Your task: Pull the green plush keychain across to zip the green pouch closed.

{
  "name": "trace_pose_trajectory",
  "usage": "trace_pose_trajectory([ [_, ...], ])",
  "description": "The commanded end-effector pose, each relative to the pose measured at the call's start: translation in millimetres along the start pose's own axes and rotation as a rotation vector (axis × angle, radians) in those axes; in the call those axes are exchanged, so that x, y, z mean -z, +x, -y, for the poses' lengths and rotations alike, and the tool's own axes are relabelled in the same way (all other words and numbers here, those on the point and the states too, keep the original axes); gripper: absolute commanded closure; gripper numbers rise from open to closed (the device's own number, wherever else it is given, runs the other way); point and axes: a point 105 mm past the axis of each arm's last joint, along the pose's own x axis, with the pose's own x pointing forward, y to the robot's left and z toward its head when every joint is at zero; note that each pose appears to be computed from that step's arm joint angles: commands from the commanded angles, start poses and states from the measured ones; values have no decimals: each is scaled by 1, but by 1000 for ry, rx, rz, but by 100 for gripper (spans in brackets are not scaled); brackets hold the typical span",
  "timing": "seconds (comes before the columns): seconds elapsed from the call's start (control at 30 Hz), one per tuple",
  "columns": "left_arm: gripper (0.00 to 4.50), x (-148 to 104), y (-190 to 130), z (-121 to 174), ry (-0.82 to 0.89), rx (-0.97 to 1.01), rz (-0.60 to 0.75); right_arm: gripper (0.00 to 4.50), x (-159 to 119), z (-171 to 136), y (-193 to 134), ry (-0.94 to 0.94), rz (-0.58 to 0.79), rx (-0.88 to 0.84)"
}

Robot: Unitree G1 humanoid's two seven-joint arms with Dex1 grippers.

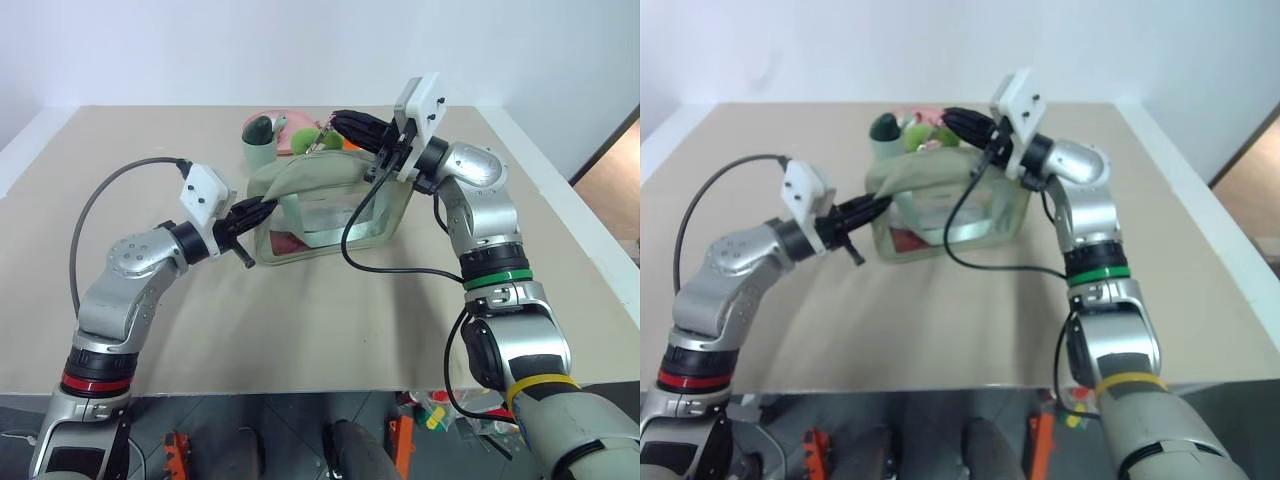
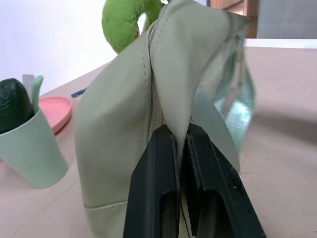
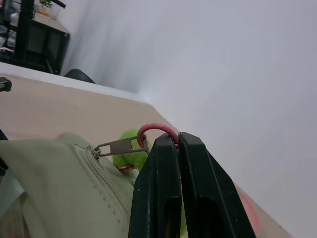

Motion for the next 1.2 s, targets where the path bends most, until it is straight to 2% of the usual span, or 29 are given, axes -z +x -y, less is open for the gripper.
trace_pose_trajectory([
  [0.03,450,6,-5,-8,5,-33,-25,442,-39,49,-33,-94,100,238],
  [0.4,450,7,-3,-13,30,-37,-29,442,-30,78,-68,-188,7,444],
  [0.67,450,7,-2,-14,44,-51,-29,442,-4,93,-106,-213,-141,581],
  [0.73,450,6,-2,-14,44,-55,-28,442,2,94,-114,-220,-176,599],
  [0.83,450,7,-2,-17,54,-78,-29,442,27,96,-140,-234,-302,662],
  [0.93,450,7,-2,-18,62,-88,-31,442,35,98,-155,-252,-354,714],
  [1.03,450,7,-1,-18,64,-90,-31,442,38,99,-161,-262,-374,740],
  [1.2,450,7,-1,-18,73,-95,-31,442,70,77,-167,-255,-513,681],
])
